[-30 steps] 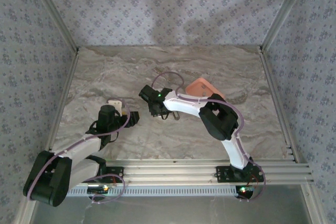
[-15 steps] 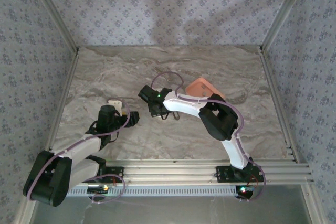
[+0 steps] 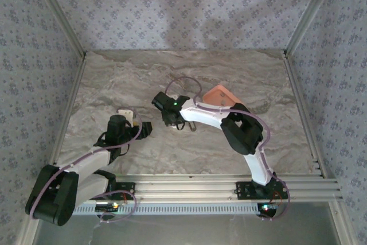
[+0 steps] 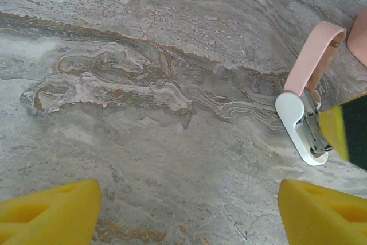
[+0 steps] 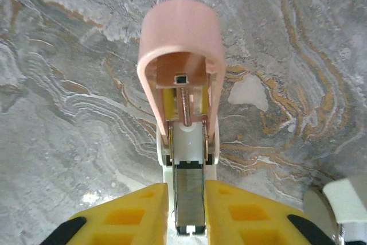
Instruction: Load the staples into the stapler
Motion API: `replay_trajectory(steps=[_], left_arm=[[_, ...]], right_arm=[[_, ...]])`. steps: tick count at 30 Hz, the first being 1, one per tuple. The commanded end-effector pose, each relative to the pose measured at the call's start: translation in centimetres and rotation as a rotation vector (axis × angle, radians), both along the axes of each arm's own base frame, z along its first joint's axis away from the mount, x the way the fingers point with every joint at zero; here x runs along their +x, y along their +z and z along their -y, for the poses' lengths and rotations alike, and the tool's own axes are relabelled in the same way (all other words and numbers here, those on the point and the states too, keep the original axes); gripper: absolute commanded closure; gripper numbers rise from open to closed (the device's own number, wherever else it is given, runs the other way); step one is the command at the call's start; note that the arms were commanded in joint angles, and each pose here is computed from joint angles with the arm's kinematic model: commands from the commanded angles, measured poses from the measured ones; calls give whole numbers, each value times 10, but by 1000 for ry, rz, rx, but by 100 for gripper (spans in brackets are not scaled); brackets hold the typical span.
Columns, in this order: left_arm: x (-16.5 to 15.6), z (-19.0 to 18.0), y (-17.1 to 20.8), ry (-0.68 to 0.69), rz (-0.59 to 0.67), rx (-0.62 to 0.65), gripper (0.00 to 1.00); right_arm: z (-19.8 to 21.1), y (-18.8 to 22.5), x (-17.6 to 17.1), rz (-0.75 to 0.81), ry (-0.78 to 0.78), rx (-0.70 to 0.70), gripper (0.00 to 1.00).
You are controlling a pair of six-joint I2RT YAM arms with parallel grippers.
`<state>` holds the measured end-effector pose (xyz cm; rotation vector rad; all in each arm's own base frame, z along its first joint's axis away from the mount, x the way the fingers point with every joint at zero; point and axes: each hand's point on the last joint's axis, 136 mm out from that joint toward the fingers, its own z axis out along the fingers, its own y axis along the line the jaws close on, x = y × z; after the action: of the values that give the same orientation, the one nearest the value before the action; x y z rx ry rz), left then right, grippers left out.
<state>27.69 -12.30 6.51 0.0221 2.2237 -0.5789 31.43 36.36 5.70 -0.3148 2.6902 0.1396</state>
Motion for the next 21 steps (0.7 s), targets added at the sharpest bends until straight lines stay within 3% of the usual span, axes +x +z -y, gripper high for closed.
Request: replay_trajectory(steps=[1, 8, 21], left_arm=[[10, 4, 15, -15, 50, -12, 19], [10, 5, 14, -17, 46, -15, 19], [10, 4, 13, -14, 42, -11, 19]], right_arm=[[5, 15, 0, 10, -14, 39, 81], [3, 3, -2, -34, -21, 87, 89], [11, -31, -1, -96, -46, 46, 92]])
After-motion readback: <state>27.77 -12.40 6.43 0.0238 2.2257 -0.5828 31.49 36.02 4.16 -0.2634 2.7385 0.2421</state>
